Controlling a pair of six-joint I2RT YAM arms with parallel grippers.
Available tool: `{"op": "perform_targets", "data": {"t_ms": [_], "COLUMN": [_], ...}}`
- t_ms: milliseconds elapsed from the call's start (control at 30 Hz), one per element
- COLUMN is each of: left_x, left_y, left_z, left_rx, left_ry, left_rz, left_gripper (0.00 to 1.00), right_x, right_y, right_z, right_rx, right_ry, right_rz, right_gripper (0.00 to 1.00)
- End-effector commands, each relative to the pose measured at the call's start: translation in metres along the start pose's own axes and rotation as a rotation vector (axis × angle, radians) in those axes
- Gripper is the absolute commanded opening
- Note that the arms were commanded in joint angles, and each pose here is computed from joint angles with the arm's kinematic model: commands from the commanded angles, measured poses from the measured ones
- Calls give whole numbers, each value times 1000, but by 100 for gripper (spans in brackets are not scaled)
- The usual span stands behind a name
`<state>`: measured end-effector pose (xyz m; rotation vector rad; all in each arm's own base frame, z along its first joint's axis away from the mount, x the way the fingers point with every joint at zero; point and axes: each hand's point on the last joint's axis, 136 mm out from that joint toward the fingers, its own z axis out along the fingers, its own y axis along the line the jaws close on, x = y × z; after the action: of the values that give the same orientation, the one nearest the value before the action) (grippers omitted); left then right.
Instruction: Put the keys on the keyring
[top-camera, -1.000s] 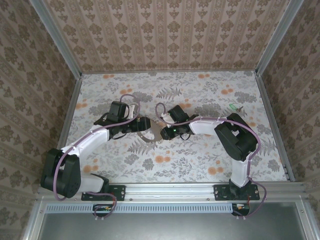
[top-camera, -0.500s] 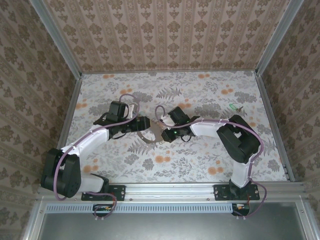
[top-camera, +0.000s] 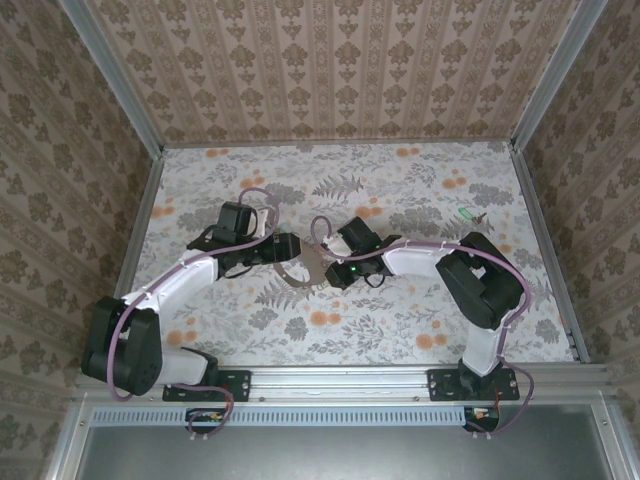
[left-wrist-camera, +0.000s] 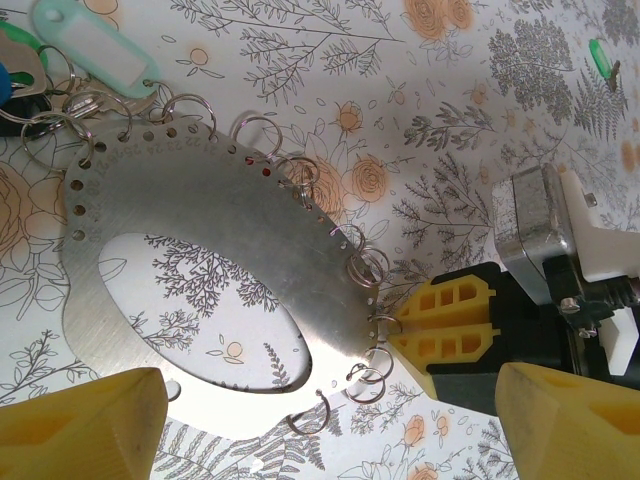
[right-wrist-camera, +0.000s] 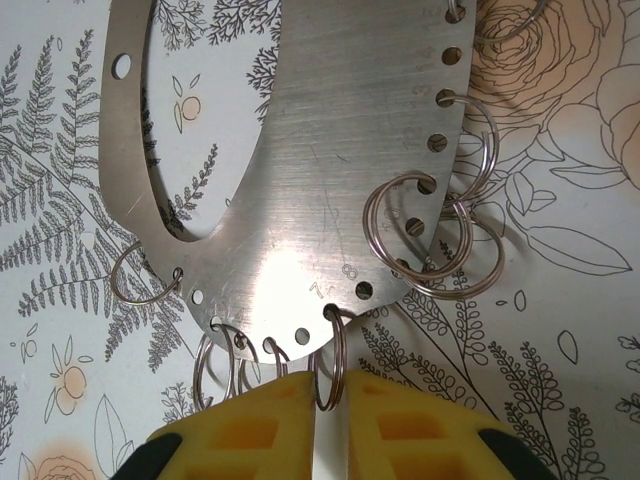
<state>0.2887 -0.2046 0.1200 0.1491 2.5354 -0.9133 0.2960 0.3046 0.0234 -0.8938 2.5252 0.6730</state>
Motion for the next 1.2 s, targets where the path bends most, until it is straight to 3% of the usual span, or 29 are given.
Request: {"op": "perform_targets", "data": {"t_ms": [0,100,367,667,900,1167], "left_x": [2,1,0,-1,-2,-2], "left_y": [-1,-2,-3,-3,-4,-4], "left_z": [-3,-4,-5,-9,-13,-15], "left_rx": [9,8,8,2,-1,-3], "left_ry": [10,6,7,2,-8,-13], "left_rz": [-7,-5,-5,2,13,13], "left_gripper": [86,86,86,86,86,86], "right_x": [-6,-9,-12,-12,-12,-9], "right_y": [8,11,11,10,10,9], "right_z": [-6,-9,-3,-1,-2,2], "right_rx": [-17,-31,-40,-38,-36,-40], "right_ry": [-25,-45,-45,-36,-43,-31], "right_rz": [-27,-33,-32,-34,-34,-35], "right_gripper": [19,26,25,9,21,18]}}
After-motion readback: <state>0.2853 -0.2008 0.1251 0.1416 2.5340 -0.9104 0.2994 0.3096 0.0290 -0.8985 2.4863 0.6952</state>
